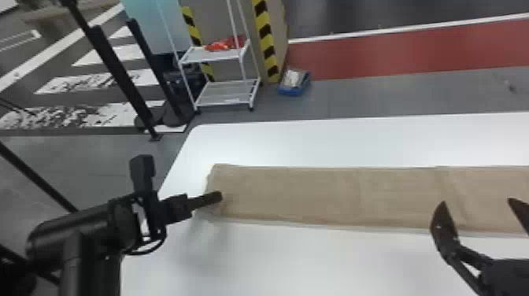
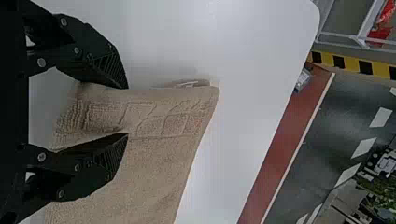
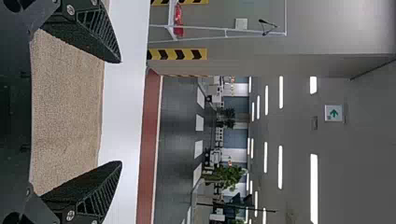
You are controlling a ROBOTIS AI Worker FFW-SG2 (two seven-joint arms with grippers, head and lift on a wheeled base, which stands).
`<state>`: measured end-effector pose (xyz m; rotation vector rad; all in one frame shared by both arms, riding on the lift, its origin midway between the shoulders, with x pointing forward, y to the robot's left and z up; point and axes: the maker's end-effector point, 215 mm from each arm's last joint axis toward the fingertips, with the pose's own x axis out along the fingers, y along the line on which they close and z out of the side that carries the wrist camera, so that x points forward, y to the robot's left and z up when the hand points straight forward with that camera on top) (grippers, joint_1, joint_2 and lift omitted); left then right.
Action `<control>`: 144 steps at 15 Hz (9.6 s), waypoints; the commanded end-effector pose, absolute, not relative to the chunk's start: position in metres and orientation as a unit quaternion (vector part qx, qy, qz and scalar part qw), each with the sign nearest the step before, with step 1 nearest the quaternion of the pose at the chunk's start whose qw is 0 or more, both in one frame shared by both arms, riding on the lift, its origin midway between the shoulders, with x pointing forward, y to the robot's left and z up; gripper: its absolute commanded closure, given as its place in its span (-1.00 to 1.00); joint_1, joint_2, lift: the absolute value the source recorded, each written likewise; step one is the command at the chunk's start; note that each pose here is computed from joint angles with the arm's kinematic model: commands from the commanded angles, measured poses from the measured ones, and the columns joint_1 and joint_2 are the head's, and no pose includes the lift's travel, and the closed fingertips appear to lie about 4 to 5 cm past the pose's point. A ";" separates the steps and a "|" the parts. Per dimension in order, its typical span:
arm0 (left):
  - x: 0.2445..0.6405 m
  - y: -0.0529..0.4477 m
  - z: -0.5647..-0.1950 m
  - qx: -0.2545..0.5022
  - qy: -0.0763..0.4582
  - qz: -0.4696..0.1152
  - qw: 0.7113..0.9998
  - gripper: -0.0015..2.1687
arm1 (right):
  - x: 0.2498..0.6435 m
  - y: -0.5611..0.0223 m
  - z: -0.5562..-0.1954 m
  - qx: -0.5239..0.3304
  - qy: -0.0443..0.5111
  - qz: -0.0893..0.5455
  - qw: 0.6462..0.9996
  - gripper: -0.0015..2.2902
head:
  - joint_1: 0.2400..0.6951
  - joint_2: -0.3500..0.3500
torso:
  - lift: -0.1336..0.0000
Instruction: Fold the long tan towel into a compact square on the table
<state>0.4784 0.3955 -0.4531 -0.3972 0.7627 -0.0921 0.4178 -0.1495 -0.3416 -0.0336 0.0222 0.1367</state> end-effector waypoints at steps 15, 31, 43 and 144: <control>0.449 0.438 -0.382 -0.178 0.316 -0.052 0.930 0.98 | 0.418 -0.145 -0.343 -0.016 0.016 0.073 0.997 -0.90 | 1.00 1.00 | -0.87; 0.470 0.080 -0.300 -0.007 0.326 -0.244 0.913 0.98 | 0.393 -0.233 -0.328 -0.030 -0.009 -0.005 1.000 -0.90 | 1.00 -0.39 | -0.87; 0.464 0.014 -0.351 0.065 0.336 -0.267 0.901 -0.92 | 0.395 -0.230 -0.325 -0.019 -0.017 -0.001 1.000 -0.90 | 1.00 -0.66 | -0.87; 0.485 0.279 -0.334 -0.064 0.039 -0.058 0.996 -0.91 | 0.532 -0.158 -0.382 0.123 0.141 0.165 0.968 0.02 | 1.00 0.38 | -0.87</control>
